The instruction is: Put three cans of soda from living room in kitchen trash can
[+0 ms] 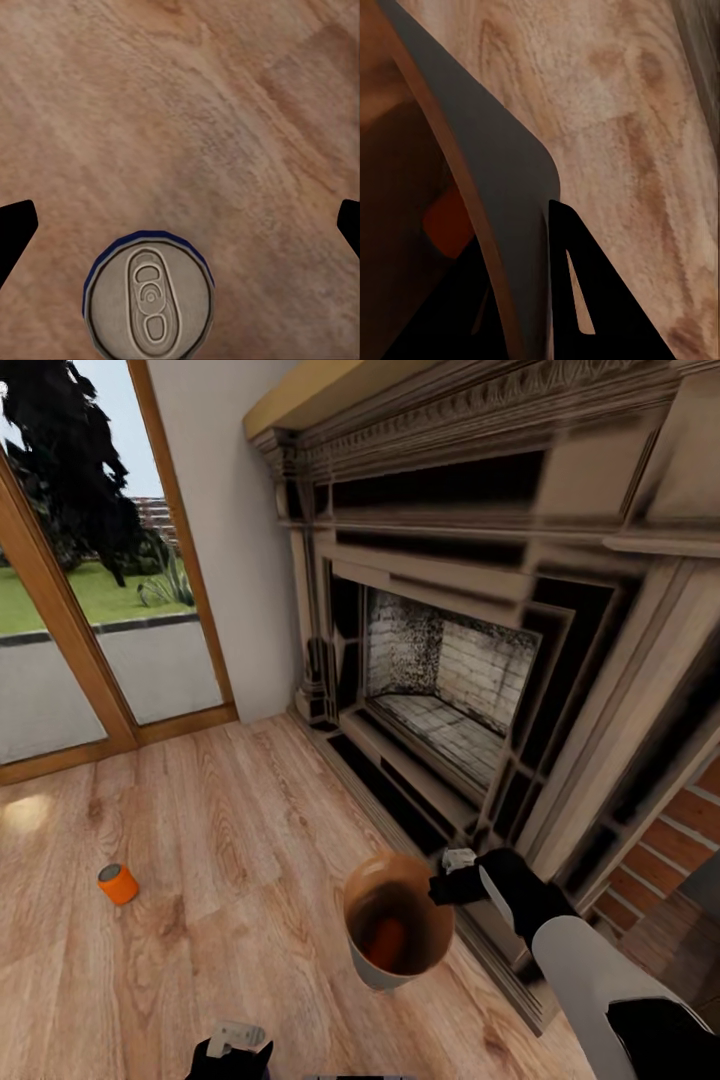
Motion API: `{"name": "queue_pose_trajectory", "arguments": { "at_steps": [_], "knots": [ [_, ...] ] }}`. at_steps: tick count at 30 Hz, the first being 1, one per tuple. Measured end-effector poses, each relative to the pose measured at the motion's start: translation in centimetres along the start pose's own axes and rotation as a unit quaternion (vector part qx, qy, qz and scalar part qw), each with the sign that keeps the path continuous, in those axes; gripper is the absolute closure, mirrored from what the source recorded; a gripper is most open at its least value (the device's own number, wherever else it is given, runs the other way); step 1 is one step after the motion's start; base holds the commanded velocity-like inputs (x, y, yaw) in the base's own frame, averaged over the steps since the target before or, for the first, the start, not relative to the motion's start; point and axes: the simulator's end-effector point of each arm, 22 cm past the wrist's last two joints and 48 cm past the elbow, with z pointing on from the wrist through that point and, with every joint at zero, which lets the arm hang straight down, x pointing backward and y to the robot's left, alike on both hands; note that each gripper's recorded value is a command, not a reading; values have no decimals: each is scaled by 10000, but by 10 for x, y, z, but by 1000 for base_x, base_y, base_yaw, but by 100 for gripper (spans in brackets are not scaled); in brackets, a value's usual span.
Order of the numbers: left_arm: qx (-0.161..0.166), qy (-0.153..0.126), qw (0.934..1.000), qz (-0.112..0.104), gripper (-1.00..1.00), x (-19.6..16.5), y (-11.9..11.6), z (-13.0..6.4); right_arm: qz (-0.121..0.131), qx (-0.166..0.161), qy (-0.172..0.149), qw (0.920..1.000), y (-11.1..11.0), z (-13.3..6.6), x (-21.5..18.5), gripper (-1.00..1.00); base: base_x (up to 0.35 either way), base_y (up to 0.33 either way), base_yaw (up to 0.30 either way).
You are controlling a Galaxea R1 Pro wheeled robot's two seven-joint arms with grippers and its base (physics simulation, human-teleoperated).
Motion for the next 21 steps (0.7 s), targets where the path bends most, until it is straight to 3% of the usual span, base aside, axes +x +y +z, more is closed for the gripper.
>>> {"name": "queue_pose_trajectory", "arguments": {
  "at_steps": [6,21],
  "knots": [
    [5,13,10000,-2,-100,2,-1,1,-83,-6,-225,9997,3,-7,-19,100,0,0,0],
    [23,314,9994,-120,-100,31,1,7,13,-50,53,10000,-5,22,4,100,0,0,0]
  ]
}}
